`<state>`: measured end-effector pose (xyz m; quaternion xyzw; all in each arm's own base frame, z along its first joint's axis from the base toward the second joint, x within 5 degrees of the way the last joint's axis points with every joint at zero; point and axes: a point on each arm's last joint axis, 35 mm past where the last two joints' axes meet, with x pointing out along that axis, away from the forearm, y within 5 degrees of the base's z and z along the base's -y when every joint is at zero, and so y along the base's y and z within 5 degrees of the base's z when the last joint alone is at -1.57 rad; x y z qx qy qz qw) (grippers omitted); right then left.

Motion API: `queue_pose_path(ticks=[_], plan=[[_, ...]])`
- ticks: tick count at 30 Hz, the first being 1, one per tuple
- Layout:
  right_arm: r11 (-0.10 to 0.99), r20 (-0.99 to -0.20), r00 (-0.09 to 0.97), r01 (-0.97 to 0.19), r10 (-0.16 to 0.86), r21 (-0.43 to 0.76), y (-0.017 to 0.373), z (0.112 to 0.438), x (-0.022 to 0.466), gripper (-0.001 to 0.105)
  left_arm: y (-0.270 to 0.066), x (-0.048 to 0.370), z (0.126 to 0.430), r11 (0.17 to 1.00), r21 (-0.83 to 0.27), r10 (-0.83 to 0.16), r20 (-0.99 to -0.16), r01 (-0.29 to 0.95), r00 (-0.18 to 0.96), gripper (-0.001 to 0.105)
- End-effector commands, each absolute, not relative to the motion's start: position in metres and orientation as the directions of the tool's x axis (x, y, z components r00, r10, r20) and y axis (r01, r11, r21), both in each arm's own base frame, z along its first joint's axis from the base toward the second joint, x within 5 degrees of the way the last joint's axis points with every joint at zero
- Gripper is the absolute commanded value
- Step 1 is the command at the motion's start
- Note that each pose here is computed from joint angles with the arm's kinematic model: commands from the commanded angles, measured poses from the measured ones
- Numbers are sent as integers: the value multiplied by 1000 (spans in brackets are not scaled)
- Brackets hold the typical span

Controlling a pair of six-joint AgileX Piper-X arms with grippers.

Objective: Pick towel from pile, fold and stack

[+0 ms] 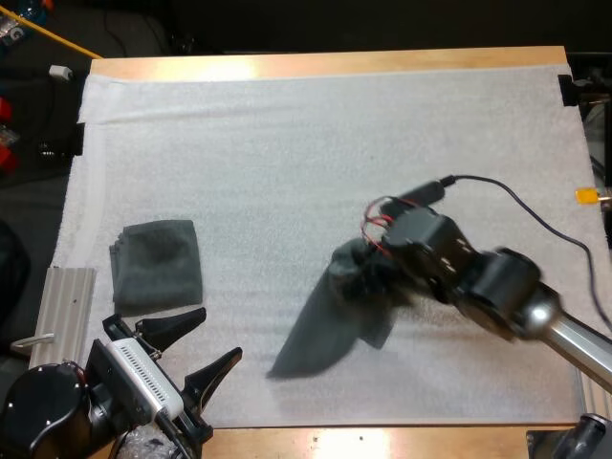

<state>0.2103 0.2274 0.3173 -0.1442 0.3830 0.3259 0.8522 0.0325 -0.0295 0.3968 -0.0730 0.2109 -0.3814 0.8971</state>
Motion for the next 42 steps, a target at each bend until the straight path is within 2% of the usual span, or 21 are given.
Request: queue_pose_path(ticks=[1, 4, 8, 10, 13, 15, 17, 19, 24, 27, 31, 36, 42], plan=[[764, -732, 532, -645, 424, -26, 226, 317, 219, 0, -30, 32, 400, 696, -295, -717, -311, 654, 624, 58], [801, -729, 560, -598, 395, -26, 224, 302, 245, 0, -30, 32, 400, 696, -295, -717, -311, 654, 624, 58], [843, -678, 629, -537, 381, -25, 214, 303, 268, 0, -30, 32, 400, 696, -295, -717, -311, 654, 624, 58], [854, -662, 647, -521, 378, -22, 210, 305, 272, 5, -30, 32, 400, 696, -295, -717, -311, 654, 624, 58], [876, -654, 665, -482, 360, -8, 200, 308, 281, 33, -30, 32, 400, 696, -295, -717, -311, 654, 624, 58], [892, -656, 668, -451, 351, 18, 195, 309, 283, 62, -30, 32, 400, 696, -295, -717, -311, 654, 624, 58], [894, -665, 663, -448, 345, 17, 193, 310, 282, 77, -30, 32, 400, 696, -295, -717, -311, 654, 624, 58], [894, -683, 650, -447, 335, 13, 189, 311, 277, 77, -29, 32, 400, 697, -297, -717, -314, 653, 622, 58], [896, -763, 582, -443, 281, -8, 176, 315, 258, 60, -28, 29, 389, 709, -330, -703, -398, 624, 589, 58], [892, -809, 527, -452, 260, -7, 170, 314, 249, 53, -28, 28, 379, 718, -351, -692, -454, 602, 561, 58], [885, -857, 454, -465, 242, 4, 166, 302, 241, 54, -28, 29, 369, 727, -369, -680, -504, 580, 532, 58], [893, -888, 377, -443, 264, 77, 163, 268, 233, 54, -28, 29, 359, 736, -385, -668, -551, 557, 501, 58], [925, -885, 373, -350, 279, 144, 160, 228, 228, 54, -28, 29, 357, 737, -387, -666, -557, 554, 497, 58]])
